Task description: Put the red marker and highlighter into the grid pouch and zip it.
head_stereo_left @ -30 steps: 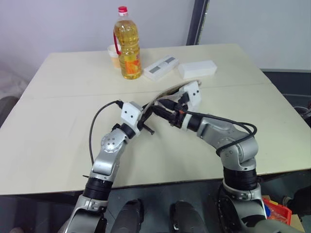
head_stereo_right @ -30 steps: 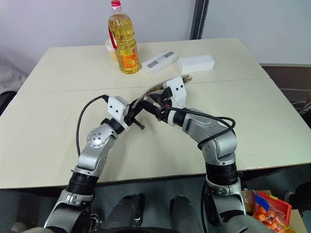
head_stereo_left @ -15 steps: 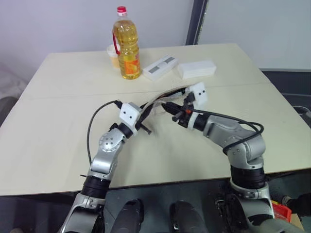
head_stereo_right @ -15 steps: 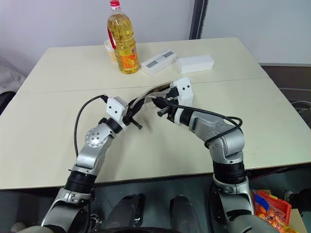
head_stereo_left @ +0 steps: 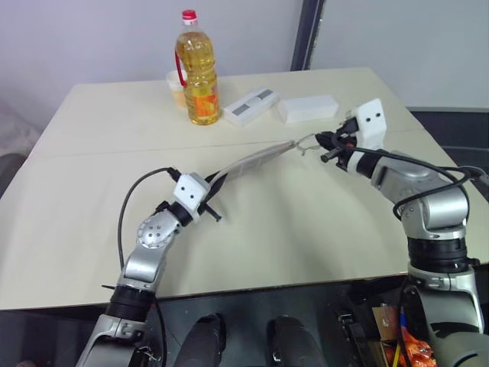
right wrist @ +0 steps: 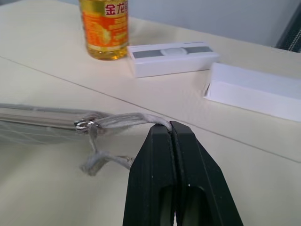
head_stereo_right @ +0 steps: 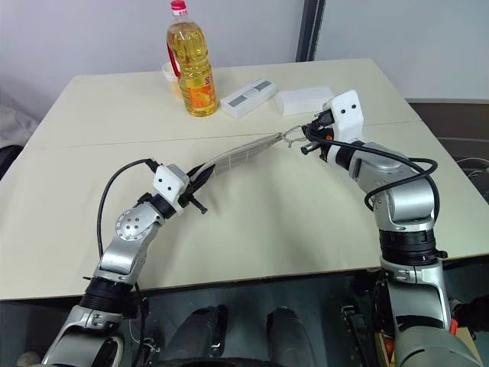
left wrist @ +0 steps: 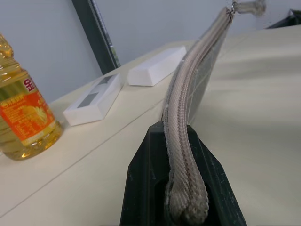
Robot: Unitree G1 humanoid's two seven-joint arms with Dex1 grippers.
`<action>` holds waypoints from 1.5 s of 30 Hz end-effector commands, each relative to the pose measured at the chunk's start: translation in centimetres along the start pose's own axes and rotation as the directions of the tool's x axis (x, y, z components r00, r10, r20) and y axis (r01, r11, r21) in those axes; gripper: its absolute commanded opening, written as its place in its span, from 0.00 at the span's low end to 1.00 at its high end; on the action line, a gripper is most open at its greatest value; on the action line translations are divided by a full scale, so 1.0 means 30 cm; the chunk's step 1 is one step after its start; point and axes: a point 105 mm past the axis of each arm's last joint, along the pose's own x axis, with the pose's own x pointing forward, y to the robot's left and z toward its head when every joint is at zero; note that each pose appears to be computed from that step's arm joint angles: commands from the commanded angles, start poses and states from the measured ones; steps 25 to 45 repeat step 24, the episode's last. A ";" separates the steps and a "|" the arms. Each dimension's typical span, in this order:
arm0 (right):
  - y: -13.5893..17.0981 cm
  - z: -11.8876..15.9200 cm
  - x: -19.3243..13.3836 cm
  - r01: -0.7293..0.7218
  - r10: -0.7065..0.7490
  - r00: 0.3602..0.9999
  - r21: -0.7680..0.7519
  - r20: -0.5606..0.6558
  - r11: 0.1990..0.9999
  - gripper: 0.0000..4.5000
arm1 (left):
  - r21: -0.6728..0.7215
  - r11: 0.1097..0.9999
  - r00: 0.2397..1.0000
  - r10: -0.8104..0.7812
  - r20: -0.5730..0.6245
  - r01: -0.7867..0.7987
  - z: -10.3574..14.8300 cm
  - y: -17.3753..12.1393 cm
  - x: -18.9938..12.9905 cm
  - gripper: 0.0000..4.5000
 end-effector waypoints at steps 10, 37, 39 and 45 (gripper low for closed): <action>0.116 -0.095 -0.148 -0.329 0.323 0.942 -0.072 -0.089 0.941 0.90 | -0.101 0.993 0.989 0.040 -0.139 -0.054 -0.073 0.075 -0.165 0.92; 0.073 -0.223 -0.199 -0.251 0.253 0.966 0.036 -0.060 0.967 0.91 | -0.188 0.938 0.904 0.204 -0.375 -0.290 -0.184 0.135 -0.396 0.99; 0.073 -0.223 -0.199 -0.251 0.253 0.966 0.036 -0.060 0.967 0.91 | -0.188 0.938 0.904 0.204 -0.375 -0.290 -0.184 0.135 -0.396 0.99; 0.073 -0.223 -0.199 -0.251 0.253 0.966 0.036 -0.060 0.967 0.91 | -0.188 0.938 0.904 0.204 -0.375 -0.290 -0.184 0.135 -0.396 0.99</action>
